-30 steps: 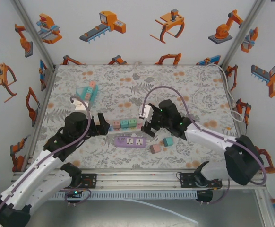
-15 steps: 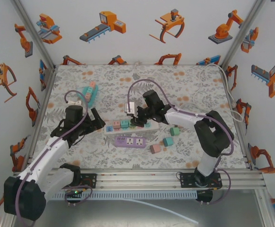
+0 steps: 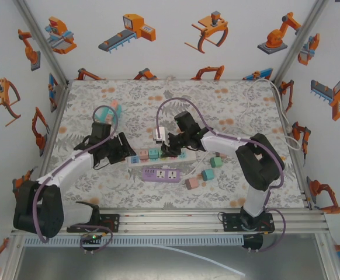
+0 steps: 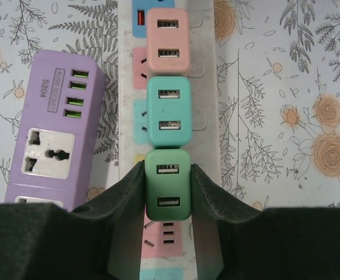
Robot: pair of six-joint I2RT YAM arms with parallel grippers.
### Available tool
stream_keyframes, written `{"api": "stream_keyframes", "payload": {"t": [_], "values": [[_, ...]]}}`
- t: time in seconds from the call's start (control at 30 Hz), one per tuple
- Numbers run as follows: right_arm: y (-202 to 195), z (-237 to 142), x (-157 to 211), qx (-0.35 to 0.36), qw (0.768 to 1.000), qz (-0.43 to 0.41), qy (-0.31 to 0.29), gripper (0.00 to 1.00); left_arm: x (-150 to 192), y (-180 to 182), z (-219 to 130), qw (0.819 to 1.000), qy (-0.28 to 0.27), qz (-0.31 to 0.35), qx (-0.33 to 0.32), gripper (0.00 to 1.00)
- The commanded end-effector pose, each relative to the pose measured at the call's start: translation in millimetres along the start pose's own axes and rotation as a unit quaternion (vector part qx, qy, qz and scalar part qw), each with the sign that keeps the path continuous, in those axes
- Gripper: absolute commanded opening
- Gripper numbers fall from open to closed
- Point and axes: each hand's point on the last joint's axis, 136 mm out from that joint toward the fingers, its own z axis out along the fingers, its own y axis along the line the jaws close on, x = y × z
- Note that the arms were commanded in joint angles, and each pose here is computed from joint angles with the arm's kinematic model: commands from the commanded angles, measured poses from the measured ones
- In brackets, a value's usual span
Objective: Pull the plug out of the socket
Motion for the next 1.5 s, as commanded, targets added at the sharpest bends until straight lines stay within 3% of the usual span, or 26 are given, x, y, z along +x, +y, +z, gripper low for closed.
{"api": "stream_keyframes", "payload": {"t": [0.0,0.2,0.63,1.1,1.47], "values": [[15.9,1.3,0.3,-0.028,0.999,0.033,0.006,0.26,-5.0,-2.5,3.8,1.000,0.009,-0.002,0.000,0.57],[17.0,3.4,0.8,-0.025,0.999,0.041,0.010,0.26,5.4,20.8,19.8,0.997,0.039,-0.023,-0.057,0.49],[-3.4,2.3,-15.4,0.016,0.997,0.080,-0.017,0.26,39.4,53.2,33.4,0.989,0.094,-0.026,-0.113,0.37],[-16.9,-10.2,-42.9,0.045,0.994,0.085,-0.048,0.24,58.2,69.2,35.1,0.978,0.118,0.010,-0.170,0.38],[-25.6,-17.0,-43.5,0.078,0.993,0.083,-0.039,0.22,60.9,71.4,40.7,0.974,0.125,0.014,-0.186,0.38]]}}
